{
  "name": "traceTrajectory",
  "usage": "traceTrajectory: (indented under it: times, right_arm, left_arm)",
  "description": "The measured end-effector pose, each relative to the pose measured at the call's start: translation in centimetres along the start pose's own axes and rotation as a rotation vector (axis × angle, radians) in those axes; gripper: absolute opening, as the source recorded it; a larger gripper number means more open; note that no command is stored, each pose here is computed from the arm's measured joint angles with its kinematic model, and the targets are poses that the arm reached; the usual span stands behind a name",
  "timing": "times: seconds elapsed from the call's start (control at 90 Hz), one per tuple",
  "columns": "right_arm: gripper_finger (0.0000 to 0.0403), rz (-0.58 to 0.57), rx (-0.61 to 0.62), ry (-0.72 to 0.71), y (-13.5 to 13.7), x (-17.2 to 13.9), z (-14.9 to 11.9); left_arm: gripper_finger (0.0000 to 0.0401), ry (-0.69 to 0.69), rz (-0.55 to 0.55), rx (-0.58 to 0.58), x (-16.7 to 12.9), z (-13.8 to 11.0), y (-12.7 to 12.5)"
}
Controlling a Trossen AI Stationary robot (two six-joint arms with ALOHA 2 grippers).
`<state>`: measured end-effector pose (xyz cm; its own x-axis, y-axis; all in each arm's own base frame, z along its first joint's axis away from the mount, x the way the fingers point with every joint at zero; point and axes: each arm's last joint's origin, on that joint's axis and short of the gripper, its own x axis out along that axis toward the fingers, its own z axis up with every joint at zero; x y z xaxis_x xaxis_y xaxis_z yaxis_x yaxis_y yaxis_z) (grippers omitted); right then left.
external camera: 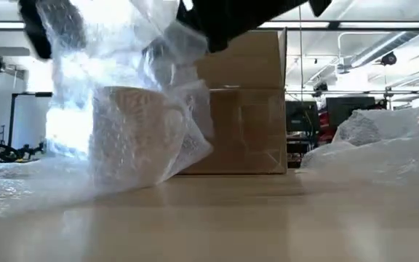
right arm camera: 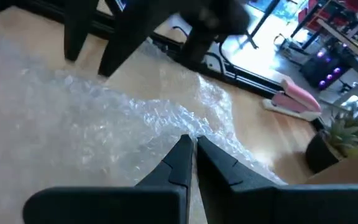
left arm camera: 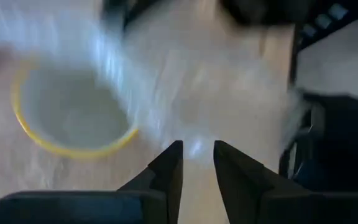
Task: Wrap mug
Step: Wrap the orange mug with the bubble wrap
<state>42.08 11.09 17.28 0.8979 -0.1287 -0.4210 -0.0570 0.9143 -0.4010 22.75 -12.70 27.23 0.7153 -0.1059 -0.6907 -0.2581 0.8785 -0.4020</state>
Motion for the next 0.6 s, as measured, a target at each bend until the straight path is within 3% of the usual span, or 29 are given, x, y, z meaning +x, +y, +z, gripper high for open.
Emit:
traceTrajectory:
  times: [0.233, 0.6]
  right_arm:
    - [0.0002, 0.001, -0.064, 0.030, 0.6, 2.2, -0.7]
    - [0.0002, 0.023, -0.093, 0.084, 0.5, 2.3, 0.0]
  left_arm:
    - [0.0074, -0.142, 0.125, 0.023, 0.1, 0.7, 0.2]
    - [0.0074, -0.003, 0.309, -0.034, 5.7, -0.6, 2.0]
